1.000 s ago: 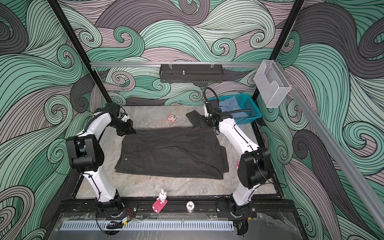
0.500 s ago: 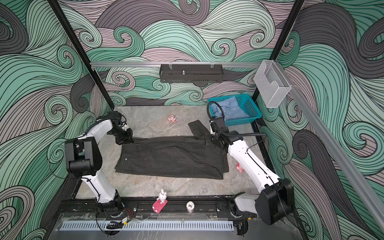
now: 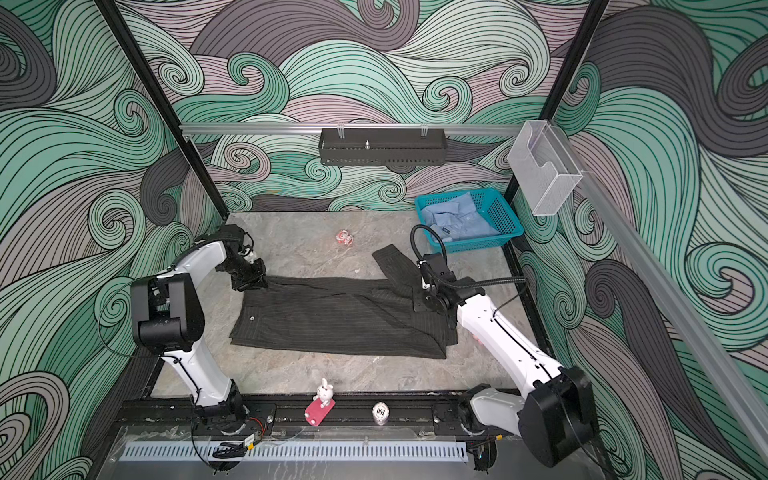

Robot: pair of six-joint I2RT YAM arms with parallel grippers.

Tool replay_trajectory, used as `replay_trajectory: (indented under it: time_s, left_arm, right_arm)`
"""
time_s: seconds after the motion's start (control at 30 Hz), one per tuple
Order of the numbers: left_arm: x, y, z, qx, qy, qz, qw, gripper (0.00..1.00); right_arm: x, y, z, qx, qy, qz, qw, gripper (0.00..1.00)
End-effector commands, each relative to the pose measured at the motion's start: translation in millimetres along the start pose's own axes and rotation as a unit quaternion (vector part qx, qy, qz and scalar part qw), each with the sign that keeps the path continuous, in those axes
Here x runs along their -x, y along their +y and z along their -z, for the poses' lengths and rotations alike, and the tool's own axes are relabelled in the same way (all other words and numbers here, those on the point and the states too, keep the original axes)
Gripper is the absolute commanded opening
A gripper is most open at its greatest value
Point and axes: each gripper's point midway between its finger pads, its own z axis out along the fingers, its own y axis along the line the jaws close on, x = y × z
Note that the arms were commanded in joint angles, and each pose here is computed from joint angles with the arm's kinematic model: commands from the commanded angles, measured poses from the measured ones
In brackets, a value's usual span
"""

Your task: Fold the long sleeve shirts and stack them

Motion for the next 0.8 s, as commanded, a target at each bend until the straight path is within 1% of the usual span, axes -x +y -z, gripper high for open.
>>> replay_trajectory:
  time_s: [0.0,0.13,0.2,0.3,0.37,0.53,0.77]
  left_arm:
    - [-5.3,-1.2,8.2,0.001,-0.005,0.004,1.000,0.27]
    - [-8.5,-3.7,17.2,-0.006,-0.005,0.012,1.000,0.50]
    - [-7.8,-6.8,27.1,-0.011,-0.016,0.015,1.000,0.55]
    - [-10.4,-10.4,38.4,-0.017,-0.021,0.027,0.999,0.57]
    - [-13.1,-10.5,38.4,-0.020,-0.015,0.041,0.999,0.58]
    - [-16.5,-11.7,21.7,-0.035,0.004,0.075,0.997,0.63]
    - [-16.4,0.7,4.9,-0.030,0.010,0.132,0.991,0.63]
  right_arm:
    - [-12.7,-1.0,-2.8,-0.012,0.016,0.008,1.000,0.00]
    - [-23.6,6.4,-8.0,-0.014,0.032,0.027,0.999,0.00]
    - [-27.4,8.9,-9.3,-0.014,0.035,0.034,0.999,0.00]
    - [-32.6,11.1,-11.2,-0.014,0.039,0.042,0.998,0.00]
    - [-35.1,11.4,-13.4,-0.014,0.042,0.044,0.998,0.00]
    - [-34.6,13.7,-16.1,-0.012,0.043,0.048,0.998,0.00]
    - [-32.6,16.5,-19.0,-0.009,0.042,0.048,0.998,0.00]
